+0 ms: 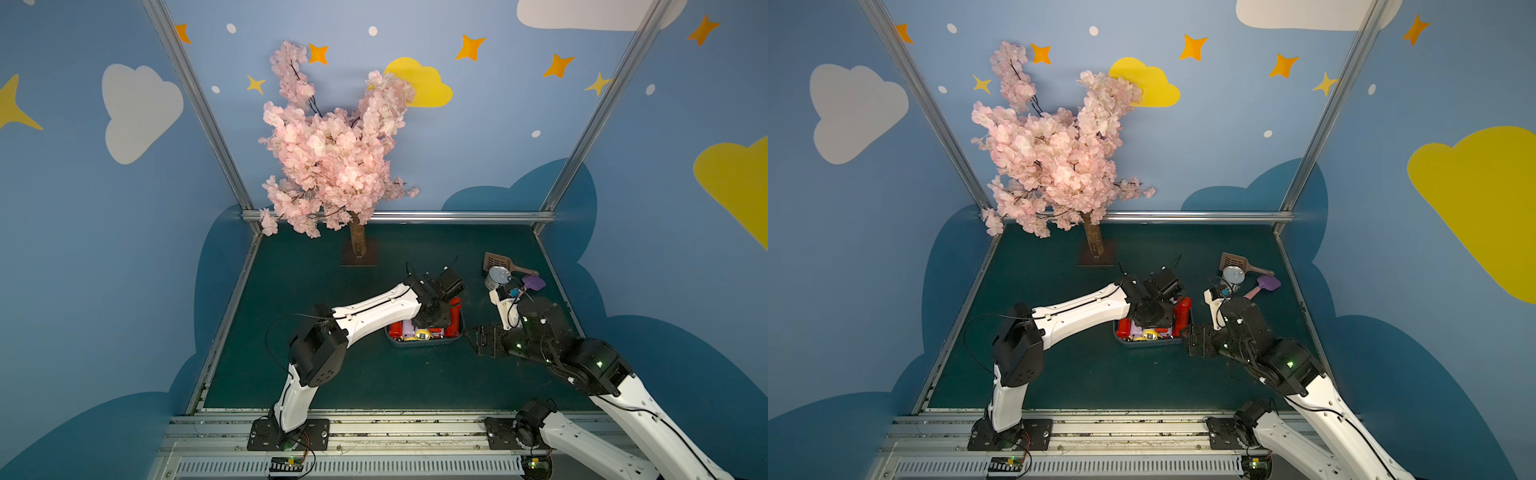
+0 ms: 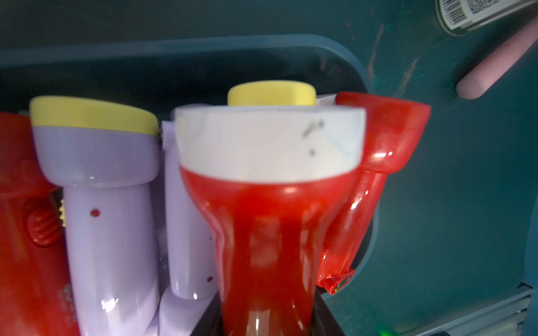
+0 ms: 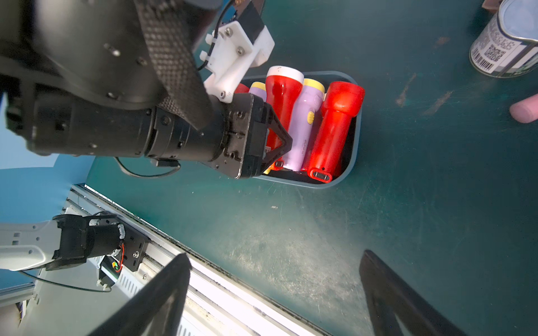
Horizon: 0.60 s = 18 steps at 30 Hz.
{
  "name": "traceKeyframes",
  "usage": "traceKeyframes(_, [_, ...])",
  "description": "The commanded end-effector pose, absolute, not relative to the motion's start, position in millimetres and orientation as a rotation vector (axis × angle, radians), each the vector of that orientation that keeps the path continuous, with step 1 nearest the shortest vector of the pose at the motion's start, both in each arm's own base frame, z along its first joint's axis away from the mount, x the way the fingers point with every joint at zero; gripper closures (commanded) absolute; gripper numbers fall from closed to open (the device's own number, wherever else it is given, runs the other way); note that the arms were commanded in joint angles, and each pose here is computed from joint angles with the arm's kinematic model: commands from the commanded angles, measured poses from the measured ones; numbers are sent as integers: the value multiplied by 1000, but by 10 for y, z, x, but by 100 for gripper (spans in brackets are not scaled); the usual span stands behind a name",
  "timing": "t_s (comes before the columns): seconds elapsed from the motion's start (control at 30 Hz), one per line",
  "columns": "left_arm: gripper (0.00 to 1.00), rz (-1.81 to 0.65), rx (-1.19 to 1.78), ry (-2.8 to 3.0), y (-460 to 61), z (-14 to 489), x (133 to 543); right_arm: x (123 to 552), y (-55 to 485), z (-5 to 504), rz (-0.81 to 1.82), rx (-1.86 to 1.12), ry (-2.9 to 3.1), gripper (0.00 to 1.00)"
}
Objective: Put the flashlights into the storage boxes
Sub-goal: Place the flashlight at the storage box.
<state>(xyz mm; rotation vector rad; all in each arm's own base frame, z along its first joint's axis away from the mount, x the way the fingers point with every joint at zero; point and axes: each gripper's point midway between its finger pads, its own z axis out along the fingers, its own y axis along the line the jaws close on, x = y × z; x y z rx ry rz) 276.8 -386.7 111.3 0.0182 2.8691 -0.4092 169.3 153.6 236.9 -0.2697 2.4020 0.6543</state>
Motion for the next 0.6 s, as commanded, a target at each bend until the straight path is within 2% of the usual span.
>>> traceKeyframes(0.0, [57, -372, -3, 2886, -3786, 1060, 2748, 1697, 1500, 2344, 633, -262, 2406, 9])
traceKeyframes(0.37, [47, -363, -12, 2851, -3696, 1179, 2775, 1721, 1550, 2349, 648, -270, 2409, 9])
traceKeyframes(0.57, [46, -368, -14, 2831, -3635, 1289, 2765, 1737, 1566, 2368, 650, -269, 2410, 9])
